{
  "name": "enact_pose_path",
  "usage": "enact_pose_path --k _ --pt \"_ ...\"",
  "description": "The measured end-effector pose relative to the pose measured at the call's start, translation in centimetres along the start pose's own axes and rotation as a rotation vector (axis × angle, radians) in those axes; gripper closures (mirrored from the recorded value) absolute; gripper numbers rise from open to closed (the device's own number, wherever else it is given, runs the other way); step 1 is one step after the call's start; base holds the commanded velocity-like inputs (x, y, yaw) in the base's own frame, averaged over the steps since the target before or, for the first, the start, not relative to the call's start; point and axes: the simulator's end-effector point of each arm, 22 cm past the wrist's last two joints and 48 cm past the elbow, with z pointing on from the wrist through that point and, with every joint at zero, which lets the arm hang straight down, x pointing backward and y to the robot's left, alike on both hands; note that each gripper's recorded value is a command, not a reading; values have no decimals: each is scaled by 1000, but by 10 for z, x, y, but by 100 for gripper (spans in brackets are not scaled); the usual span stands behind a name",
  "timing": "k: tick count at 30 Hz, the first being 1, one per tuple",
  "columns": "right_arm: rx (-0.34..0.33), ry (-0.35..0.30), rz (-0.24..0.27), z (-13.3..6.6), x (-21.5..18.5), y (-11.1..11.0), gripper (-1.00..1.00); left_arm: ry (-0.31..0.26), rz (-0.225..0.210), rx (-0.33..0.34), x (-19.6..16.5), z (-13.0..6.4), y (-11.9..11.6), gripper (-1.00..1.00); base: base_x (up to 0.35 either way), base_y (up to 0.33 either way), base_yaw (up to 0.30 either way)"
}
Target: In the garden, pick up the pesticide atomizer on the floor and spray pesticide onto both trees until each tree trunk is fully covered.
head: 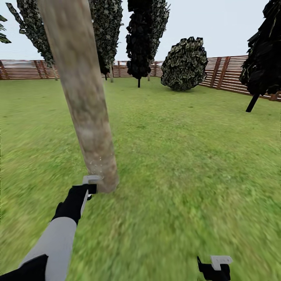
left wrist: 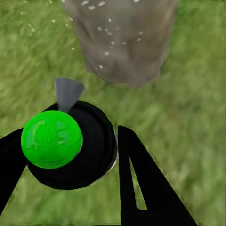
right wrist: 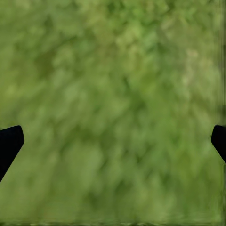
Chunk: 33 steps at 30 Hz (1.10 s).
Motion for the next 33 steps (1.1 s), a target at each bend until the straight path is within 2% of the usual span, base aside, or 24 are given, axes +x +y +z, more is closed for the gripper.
enact_pose_path --k 3,4,9,10,13,15,18,21,23,29,33 --pt "0 0 0 0 0 0 -100 -5 2 -41 -1 2 31 100 -310 -79 34" --pt "0 0 1 0 0 1 -100 -7 5 -45 -2 2 34 100 -163 -150 202" --pt "-1 0 0 0 0 1 -100 2 2 -32 -7 0 24 100 -37 -69 254" --pt "-1 -1 0 0 0 1 -100 8 -4 -17 -9 -2 14 100 -3 -6 141" --pt "-1 -1 1 0 0 1 -100 -8 -1 -14 -37 -7 8 100 -1 -2 53" --pt "-1 -1 1 0 0 1 -100 12 -5 -24 -54 -11 15 100 0 0 9" --pt "-1 -1 1 0 0 1 -100 -1 -16 -30 -79 -17 22 100 0 0 2" --pt "-1 -1 0 0 0 1 -100 -51 -36 -68 -101 -27 47 100 0 0 0" --pt "-1 0 0 0 0 1 -100 -67 -40 -75 -107 -30 53 100 0 0 71" --pt "-1 -1 0 0 -1 1 -100 -63 -33 -73 -103 -29 49 100 124 -125 252" --pt "-1 -2 0 0 -1 1 -100 -34 -23 -82 -82 -24 52 100 220 -203 276"
